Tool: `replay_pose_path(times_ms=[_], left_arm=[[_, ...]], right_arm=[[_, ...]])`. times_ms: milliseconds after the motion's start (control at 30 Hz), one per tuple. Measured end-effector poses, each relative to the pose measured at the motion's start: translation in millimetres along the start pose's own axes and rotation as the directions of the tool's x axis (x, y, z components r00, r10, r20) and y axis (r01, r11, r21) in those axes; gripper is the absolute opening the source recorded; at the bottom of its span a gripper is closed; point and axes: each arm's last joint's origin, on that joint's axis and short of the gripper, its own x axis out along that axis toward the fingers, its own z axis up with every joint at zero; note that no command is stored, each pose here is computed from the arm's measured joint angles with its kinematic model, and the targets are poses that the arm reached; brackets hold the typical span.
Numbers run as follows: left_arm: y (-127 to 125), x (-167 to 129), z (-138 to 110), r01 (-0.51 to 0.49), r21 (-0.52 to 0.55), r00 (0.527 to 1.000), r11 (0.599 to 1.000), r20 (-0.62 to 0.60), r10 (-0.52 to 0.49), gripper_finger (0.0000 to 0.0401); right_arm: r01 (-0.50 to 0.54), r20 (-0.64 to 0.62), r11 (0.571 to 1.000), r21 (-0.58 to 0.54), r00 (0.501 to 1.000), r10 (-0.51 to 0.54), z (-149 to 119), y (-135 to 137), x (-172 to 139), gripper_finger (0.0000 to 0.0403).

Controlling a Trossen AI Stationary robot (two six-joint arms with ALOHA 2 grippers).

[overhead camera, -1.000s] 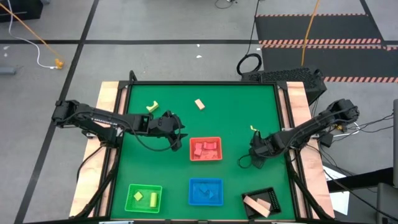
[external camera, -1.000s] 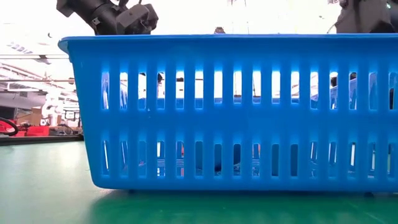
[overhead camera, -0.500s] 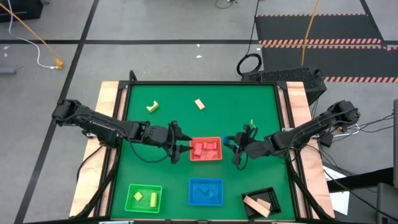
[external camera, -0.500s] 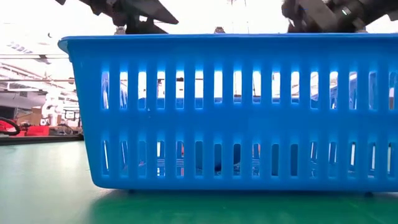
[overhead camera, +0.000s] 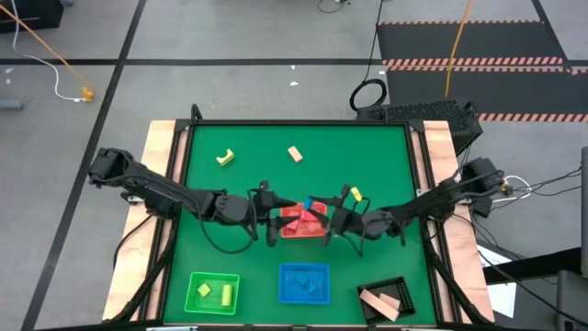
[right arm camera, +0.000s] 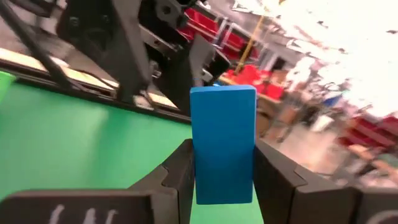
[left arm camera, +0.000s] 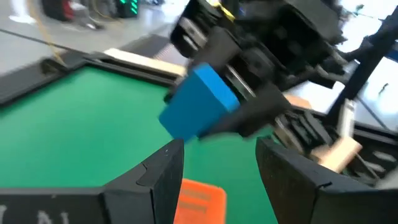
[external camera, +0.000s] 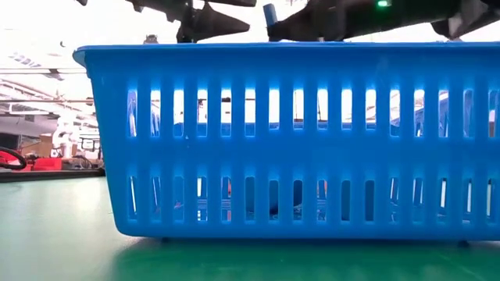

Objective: Sort & place blocks by color
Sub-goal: Put the blue block into the blue bin

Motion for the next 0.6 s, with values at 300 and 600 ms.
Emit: replay_pose_path(times_ms=[300, 600], left_arm=[[0, 5, -4, -0.14, 0.085, 0.989, 0.986, 0.059, 0.136, 0.0202], [-1, 3, -4, -0.24, 0.073, 0.968, 0.968, 0.1, 0.232, 0.0202]], right_arm=[[0.19, -0.072, 0.952, -0.24, 0.975, -0.212, 19, 29, 42, 0.011], [0.173, -0.074, 0.936, -0.307, 0.976, -0.205, 20, 43, 53, 0.011]])
